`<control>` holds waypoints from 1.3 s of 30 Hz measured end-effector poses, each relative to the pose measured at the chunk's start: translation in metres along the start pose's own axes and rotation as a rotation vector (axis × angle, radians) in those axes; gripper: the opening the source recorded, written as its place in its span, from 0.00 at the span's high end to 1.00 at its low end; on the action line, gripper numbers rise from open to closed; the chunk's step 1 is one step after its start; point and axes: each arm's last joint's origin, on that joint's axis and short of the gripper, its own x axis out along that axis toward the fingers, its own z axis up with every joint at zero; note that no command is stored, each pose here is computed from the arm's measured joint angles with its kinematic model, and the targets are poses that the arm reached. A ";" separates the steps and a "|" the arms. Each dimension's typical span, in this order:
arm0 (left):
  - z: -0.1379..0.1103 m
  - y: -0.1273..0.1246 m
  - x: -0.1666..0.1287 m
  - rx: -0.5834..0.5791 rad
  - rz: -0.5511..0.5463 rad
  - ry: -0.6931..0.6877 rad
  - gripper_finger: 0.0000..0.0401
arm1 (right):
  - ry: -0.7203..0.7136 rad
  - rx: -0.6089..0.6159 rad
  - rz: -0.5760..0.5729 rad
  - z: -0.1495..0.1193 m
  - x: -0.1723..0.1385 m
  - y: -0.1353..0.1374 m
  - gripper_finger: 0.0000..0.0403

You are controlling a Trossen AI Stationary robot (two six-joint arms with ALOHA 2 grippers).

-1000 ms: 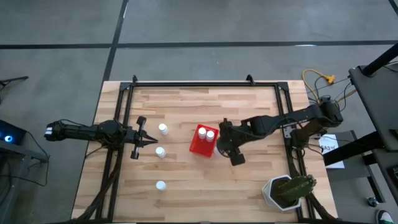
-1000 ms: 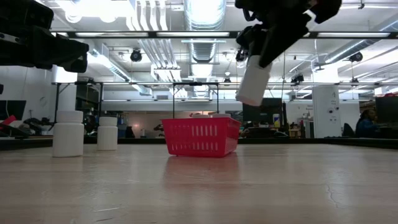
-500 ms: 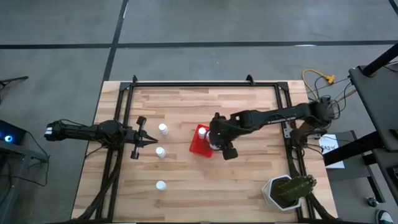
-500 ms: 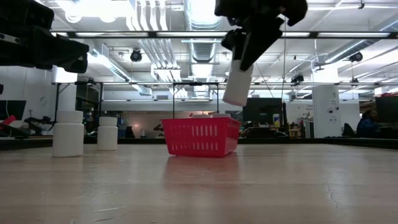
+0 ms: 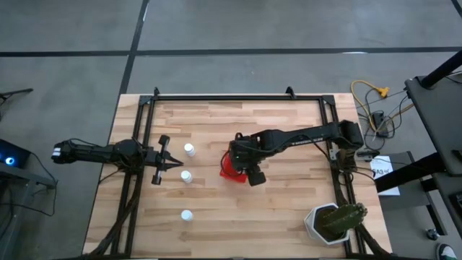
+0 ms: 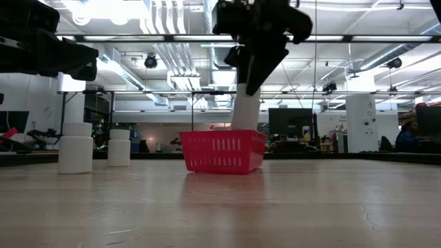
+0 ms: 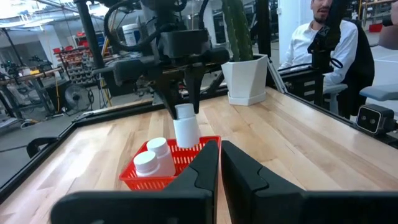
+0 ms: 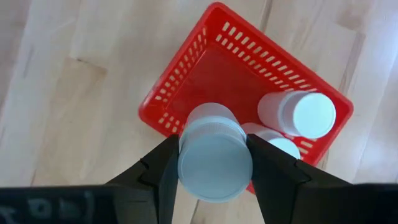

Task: Pick and place pill bottles into a basket
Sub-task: Put the white medicine bottle into the red bin

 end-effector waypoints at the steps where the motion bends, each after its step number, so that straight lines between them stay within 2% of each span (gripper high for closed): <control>1: 0.000 0.000 0.000 0.000 0.001 0.000 1.00 | 0.003 0.000 0.000 0.000 0.003 0.000 0.62; 9: 0.000 0.000 0.000 0.000 0.000 0.000 1.00 | 0.070 -0.001 -0.037 0.000 0.024 -0.002 0.62; 18: 0.000 0.000 0.000 0.000 0.001 -0.001 1.00 | 0.062 0.004 -0.095 0.001 0.025 -0.006 0.62; 39: 0.000 0.000 0.000 0.000 0.001 -0.001 1.00 | 0.085 0.014 -0.092 -0.001 0.024 -0.005 0.62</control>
